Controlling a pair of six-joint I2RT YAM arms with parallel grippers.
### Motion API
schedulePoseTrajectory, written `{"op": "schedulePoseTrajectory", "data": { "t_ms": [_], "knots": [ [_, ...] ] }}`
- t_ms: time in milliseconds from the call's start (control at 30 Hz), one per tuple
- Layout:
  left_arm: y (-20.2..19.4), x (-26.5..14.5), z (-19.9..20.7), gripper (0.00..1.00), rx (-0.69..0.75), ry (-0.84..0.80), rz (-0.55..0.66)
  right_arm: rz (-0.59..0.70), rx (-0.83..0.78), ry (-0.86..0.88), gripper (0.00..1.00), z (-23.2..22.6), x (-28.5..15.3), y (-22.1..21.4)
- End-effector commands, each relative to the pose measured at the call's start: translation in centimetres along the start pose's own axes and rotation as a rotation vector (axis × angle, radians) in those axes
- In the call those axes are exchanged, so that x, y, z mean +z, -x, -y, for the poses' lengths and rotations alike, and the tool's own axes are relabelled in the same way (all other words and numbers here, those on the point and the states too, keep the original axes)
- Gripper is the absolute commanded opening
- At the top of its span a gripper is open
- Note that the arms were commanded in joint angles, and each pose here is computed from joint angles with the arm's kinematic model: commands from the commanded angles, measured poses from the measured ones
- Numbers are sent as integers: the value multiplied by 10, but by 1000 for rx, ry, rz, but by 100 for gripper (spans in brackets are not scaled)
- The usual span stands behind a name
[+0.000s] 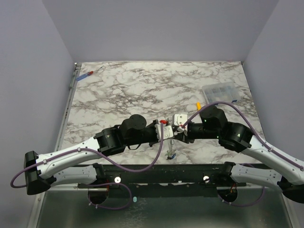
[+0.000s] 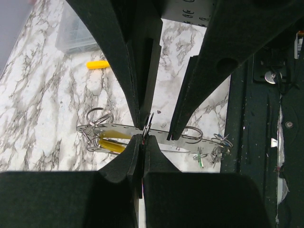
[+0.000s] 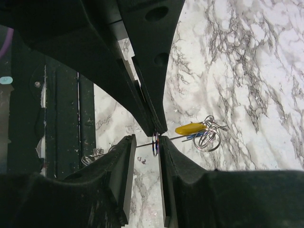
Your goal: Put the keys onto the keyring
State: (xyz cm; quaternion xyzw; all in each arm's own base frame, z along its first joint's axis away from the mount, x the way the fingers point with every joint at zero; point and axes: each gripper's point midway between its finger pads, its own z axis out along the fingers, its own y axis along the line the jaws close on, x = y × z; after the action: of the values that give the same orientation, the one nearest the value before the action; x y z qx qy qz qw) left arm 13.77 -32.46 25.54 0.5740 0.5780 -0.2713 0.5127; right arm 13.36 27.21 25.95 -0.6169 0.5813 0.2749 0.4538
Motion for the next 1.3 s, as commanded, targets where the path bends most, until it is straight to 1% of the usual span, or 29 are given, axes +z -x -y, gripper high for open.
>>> {"op": "schedulePoseTrajectory", "data": {
  "t_ms": [0, 200, 267, 300, 333, 367, 500, 567, 600, 633, 667, 733, 767, 867, 933, 1067, 1133, 1267],
  "knots": [
    [29, -6, -2, 0, 4, 9, 117, 46, -21, -12, 33, 2, 2, 6],
    [28, -5, -1, 0, -2, 3, 115, 75, -28, -50, 20, 7, 0, 11],
    [28, -5, 0, 0, -2, 1, 117, 80, -31, -65, 14, 10, -1, 11],
    [28, -5, 0, 0, -4, -1, 117, 84, -34, -72, 7, 11, -1, 12],
    [28, -5, 0, 0, -3, 0, 118, 84, -36, -77, 2, 11, -1, 12],
    [29, -6, 0, 0, -3, 1, 120, 87, -38, -83, 1, 12, -2, 12],
    [33, -9, 0, 0, -4, 0, 138, 85, -53, -110, 1, 16, -4, 11],
    [36, -12, 0, 0, -3, 1, 150, 120, -66, -137, 1, 20, -10, 19],
    [38, -14, 0, 2, -3, -1, 161, 147, -72, -151, 0, 21, -13, 24],
    [40, -16, 1, 9, -2, -2, 173, 178, -78, -167, 0, 22, -18, 30],
    [43, -18, 1, 18, -3, -2, 187, 210, -82, -182, 1, 23, -22, 36],
    [46, -22, 2, 33, -3, -4, 208, 263, -89, -201, 1, 23, -30, 46],
    [46, -24, 2, 38, -3, -3, 215, 284, -89, -203, 1, 23, -34, 50],
    [49, -28, 3, 47, -5, -3, 232, 319, -89, -203, 1, 20, -40, 57],
    [50, -30, 3, 48, -9, -1, 240, 327, -86, -197, 1, 19, -41, 58],
    [55, -33, 3, 48, -17, -1, 263, 342, -79, -185, 1, 15, -43, 60],
    [58, -34, 3, 47, -20, -1, 279, 347, -75, -180, 1, 14, -44, 61],
    [65, -33, 5, 41, -26, -10, 319, 357, -73, -160, 1, 10, -45, 64]
  ]
}}
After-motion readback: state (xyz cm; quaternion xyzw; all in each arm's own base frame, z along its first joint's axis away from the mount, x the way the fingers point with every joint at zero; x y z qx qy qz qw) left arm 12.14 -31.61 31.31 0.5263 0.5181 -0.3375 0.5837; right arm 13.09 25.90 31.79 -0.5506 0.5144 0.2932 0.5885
